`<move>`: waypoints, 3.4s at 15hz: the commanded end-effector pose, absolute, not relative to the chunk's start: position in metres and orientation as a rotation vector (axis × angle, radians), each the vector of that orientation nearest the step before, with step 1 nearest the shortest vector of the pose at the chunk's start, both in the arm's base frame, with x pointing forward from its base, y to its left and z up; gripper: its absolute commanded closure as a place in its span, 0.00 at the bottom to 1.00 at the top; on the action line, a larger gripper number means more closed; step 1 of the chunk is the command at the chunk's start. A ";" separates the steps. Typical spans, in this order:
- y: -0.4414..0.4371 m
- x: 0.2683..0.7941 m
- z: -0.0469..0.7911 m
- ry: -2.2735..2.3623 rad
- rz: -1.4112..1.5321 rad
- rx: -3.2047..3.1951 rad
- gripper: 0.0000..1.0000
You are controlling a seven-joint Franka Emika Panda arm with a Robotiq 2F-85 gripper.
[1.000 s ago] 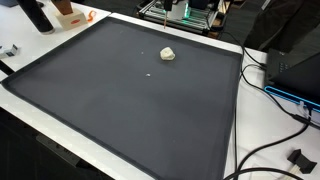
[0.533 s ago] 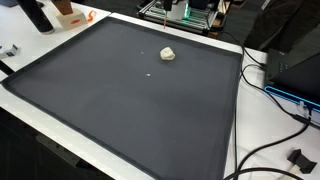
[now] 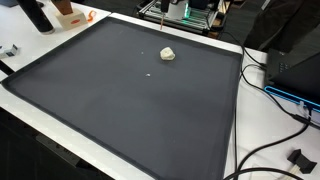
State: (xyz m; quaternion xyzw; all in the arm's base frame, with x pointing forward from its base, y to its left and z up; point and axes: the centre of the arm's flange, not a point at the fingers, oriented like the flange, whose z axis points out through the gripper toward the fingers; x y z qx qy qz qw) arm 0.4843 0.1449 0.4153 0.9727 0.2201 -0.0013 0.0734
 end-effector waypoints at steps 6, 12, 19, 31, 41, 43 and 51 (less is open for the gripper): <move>0.148 0.501 0.354 0.157 0.046 2.711 0.97; 0.155 0.495 0.319 -0.017 -0.022 2.630 0.97; 0.170 0.487 0.288 -0.099 -0.049 2.527 0.97; 0.182 0.489 0.247 -0.161 0.039 2.357 0.97; 0.190 0.489 0.224 -0.149 0.007 2.312 0.97; 0.191 0.490 0.222 -0.128 -0.003 2.315 0.97; 0.191 0.497 0.235 0.013 -0.095 2.345 0.97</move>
